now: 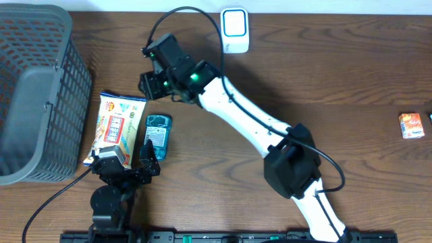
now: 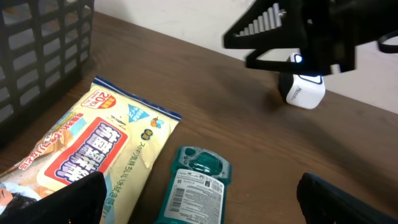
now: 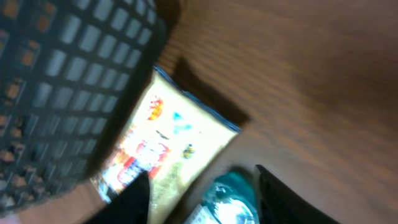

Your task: Scan the item barcode

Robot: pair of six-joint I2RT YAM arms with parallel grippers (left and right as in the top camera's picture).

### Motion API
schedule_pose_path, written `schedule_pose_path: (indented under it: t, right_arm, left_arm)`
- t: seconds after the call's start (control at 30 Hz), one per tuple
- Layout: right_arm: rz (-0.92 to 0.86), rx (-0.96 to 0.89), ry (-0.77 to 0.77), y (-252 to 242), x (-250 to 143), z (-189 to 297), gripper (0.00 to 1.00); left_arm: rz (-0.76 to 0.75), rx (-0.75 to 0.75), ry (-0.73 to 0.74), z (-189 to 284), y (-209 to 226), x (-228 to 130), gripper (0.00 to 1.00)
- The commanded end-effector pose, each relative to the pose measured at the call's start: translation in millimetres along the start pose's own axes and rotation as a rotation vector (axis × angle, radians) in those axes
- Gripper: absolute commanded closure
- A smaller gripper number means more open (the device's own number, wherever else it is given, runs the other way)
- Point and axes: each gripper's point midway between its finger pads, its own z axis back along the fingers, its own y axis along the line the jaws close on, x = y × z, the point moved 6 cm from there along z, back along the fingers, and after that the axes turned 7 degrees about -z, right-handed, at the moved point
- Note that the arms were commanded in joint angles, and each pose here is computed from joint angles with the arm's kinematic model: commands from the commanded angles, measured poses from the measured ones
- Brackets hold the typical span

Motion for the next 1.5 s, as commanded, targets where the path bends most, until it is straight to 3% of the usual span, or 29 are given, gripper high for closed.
schedule_pose_path:
  t: [0.0,0.1,0.23,0.3,0.33,0.4,0.47,0.73,1.03,1.17,1.27,1.37,1.47]
  right_arm:
    - [-0.049,-0.057,0.051,-24.7,-12.1,-25.5,0.59]
    - [-0.048,-0.183,0.033,-54.6,-1.0,-9.6,0.58]
    - [-0.062,-0.295,0.033,-85.4,21.2,50.6,0.85]
    - [-0.087,-0.337,0.023,-95.0,29.6,89.6,0.85]
    - [-0.106,-0.351,0.016,-98.3,32.9,110.3,0.73]
    - [-0.154,-0.391,0.013,-109.4,35.1,151.9,0.28]
    - [-0.207,-0.45,0.022,-123.8,31.7,188.5,0.01]
    - [-0.478,-0.643,0.157,-163.5,-10.4,272.5,0.01]
    - [-0.511,-0.707,0.289,-169.1,-39.4,282.7,0.01]
    - [-0.506,-0.687,0.237,-160.0,-39.3,301.0,0.01]
    - [-0.492,-0.671,0.185,-149.7,-40.2,318.4,0.01]
    - [-0.473,-0.689,0.136,-144.7,-41.2,333.5,0.01]
    - [-0.459,-0.717,0.109,-144.2,-41.4,341.0,0.01]
  left_arm:
    - [-0.005,0.022,0.028,-3.2,4.3,-10.7,0.02]
    - [-0.005,0.022,0.028,-3.2,4.3,-10.7,0.02]
    - [-0.005,0.022,0.028,-3.2,4.3,-10.7,0.02]
    - [-0.005,0.022,0.028,-3.2,4.3,-10.7,0.02]
    - [-0.005,0.022,0.028,-3.2,4.3,-10.7,0.02]
    - [-0.005,0.022,0.028,-3.2,4.3,-10.7,0.02]
    - [-0.005,0.022,0.028,-3.2,4.3,-10.7,0.02]
    - [-0.005,0.022,0.028,-3.2,4.4,-10.7,0.02]
    - [-0.008,0.097,-0.022,-1.9,11.9,-1.3,0.02]
    - [-0.072,-0.027,-0.123,10.7,-8.1,36.6,0.02]
    - [-0.07,0.029,-0.182,26.5,-8.4,73.6,0.02]
    - [-0.065,0.061,-0.103,27.0,-9.7,89.4,0.02]
    - [-0.037,0.003,0.164,13.6,-20.8,83.8,0.02]
